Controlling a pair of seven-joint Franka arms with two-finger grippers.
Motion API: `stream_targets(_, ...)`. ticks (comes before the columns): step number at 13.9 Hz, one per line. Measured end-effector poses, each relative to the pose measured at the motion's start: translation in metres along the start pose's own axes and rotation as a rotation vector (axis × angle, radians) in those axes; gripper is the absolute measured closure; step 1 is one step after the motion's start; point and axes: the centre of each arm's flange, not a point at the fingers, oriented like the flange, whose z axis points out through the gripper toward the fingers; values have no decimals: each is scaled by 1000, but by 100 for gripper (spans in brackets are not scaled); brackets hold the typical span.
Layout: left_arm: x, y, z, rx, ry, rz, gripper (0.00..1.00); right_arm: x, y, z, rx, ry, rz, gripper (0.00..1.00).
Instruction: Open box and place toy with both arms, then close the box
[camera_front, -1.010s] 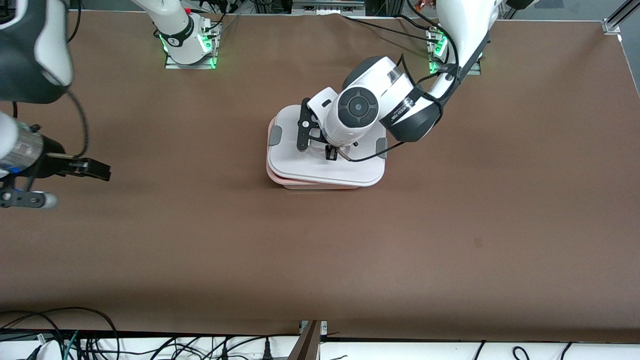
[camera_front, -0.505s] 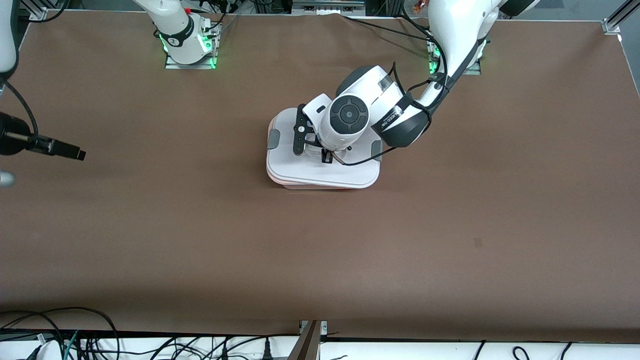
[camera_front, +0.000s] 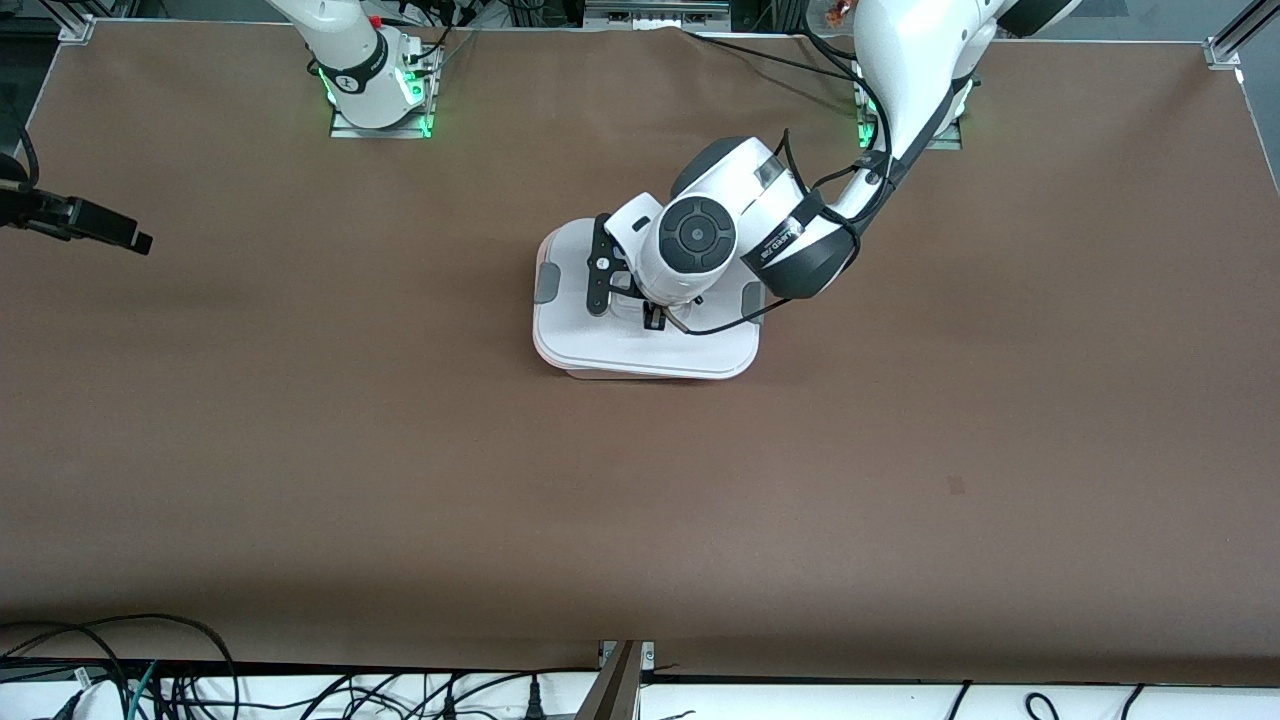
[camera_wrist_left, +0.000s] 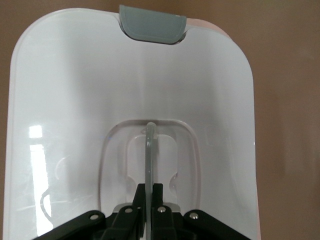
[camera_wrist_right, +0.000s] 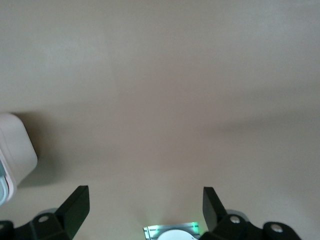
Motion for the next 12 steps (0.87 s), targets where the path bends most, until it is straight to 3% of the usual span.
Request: stream_targets(12, 7, 5, 5, -4, -4, -27, 93, 11, -3, 10, -20, -14, -29, 0)
